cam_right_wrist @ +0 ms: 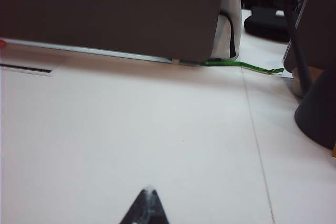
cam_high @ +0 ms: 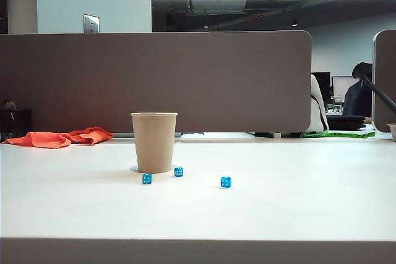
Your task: Pick up the dice with a different color and drop it into the paper cup.
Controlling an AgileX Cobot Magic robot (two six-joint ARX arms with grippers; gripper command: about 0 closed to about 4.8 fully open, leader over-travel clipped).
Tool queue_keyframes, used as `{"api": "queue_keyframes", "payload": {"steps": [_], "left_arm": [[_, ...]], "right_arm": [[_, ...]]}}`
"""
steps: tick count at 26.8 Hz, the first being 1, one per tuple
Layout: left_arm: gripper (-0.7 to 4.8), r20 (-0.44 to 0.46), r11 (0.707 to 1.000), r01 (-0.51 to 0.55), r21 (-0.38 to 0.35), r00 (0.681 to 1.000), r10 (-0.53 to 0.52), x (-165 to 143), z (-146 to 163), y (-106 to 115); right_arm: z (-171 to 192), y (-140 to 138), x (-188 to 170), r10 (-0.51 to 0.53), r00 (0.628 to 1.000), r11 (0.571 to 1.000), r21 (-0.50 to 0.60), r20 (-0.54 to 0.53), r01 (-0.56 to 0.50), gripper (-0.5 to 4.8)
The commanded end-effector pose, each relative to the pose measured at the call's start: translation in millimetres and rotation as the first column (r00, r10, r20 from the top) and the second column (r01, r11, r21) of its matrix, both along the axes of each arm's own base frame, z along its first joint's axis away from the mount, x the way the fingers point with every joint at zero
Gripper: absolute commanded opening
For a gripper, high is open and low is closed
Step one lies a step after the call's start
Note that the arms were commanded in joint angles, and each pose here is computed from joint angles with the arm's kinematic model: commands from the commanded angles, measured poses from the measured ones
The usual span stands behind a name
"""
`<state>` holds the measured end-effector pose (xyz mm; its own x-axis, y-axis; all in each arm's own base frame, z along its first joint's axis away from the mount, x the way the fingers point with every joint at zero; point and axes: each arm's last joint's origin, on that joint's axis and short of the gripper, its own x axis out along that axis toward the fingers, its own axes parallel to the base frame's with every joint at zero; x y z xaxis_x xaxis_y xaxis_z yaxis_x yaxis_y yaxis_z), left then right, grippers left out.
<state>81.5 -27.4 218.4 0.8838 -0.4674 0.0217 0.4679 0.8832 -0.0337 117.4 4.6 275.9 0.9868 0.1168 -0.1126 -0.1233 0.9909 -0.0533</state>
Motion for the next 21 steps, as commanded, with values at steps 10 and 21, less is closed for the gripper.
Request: {"api": "queue_keyframes", "payload": {"steps": [10,21], "left_arm": [[-0.06,0.019,1.0,0.004,-0.008,1.0,-0.003,-1,3,0],[-0.06,0.02,1.0,0.004,-0.008,1.0,-0.003,-1,3,0]], "right_arm": [[-32,-2,-32,-0.046,0.991,0.994,0.101,0.125,0.034,-0.01],[-54,-2,-40,-0.055,0.987,0.992,0.125,0.148,0.037,-0.01]]}}
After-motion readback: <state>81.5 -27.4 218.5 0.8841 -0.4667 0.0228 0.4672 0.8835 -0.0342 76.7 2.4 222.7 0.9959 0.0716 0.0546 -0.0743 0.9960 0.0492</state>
